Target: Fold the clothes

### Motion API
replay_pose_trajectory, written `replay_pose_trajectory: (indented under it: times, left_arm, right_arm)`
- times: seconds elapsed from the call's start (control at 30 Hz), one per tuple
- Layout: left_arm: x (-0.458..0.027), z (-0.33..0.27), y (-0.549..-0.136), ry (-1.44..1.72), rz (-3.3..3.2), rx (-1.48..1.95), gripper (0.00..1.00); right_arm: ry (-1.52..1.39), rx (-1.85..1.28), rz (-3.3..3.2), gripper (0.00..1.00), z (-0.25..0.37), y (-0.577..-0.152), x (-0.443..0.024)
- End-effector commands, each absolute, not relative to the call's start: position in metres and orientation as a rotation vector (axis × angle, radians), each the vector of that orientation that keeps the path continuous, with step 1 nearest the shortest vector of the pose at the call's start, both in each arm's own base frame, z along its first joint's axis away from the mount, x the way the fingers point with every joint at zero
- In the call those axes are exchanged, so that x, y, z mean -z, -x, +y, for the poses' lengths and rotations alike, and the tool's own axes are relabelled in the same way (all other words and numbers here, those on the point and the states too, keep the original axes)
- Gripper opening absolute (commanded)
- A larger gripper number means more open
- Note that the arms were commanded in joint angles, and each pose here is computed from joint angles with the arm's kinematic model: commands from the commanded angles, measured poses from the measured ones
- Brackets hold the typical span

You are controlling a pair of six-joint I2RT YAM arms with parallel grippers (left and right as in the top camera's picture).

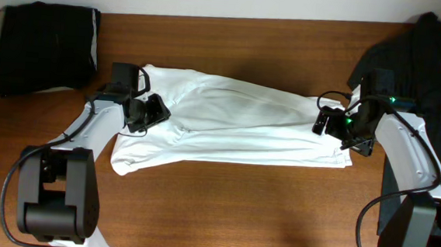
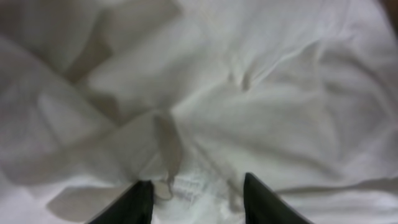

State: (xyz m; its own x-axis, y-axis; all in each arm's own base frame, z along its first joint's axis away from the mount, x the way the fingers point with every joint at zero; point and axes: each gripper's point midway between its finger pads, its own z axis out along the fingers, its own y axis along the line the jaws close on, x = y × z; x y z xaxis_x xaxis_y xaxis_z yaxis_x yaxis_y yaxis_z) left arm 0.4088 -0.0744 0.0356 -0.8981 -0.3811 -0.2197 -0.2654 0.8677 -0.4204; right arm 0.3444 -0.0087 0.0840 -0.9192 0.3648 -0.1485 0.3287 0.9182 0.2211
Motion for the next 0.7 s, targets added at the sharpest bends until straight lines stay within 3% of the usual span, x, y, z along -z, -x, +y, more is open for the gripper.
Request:
replay_pose_trajectory:
  times: [0.0,0.1,0.23,0.4,0.43,0.5,0.67]
  left_arm:
    - [-0.033,-0.074,-0.414,0.49,2.731,0.569,0.31]
    - [-0.025,-0.074,-0.411,0.5,2.754,0.565,0.26]
    - [-0.033,-0.075,-0.433,0.46,2.662,0.58,0.01]
    - [-0.054,-0.078,-0.466,0.393,2.501,0.607,0.03]
    - [-0.06,-0.079,-0.474,0.374,2.46,0.618,0.44]
    - [-0.064,-0.08,-0.478,0.365,2.44,0.625,0.99]
    - [-0.064,-0.082,-0.474,0.333,2.458,0.636,0.99]
  right_arm:
    - [-0.517,-0.3,2.87,0.99,-0.007,-0.349,-0.092]
    - [-0.518,-0.3,2.873,0.99,-0.007,-0.349,-0.092]
    - [-0.518,-0.299,2.873,0.98,-0.007,-0.349,-0.092]
    - [-0.518,-0.298,2.873,0.96,-0.007,-0.349,-0.092]
    - [-0.518,-0.299,2.872,0.97,-0.007,-0.349,-0.092]
    - [-0.518,-0.299,2.873,0.99,-0.007,-0.349,-0.092]
    - [-0.517,-0.299,2.868,0.99,-0.007,-0.35,-0.092]
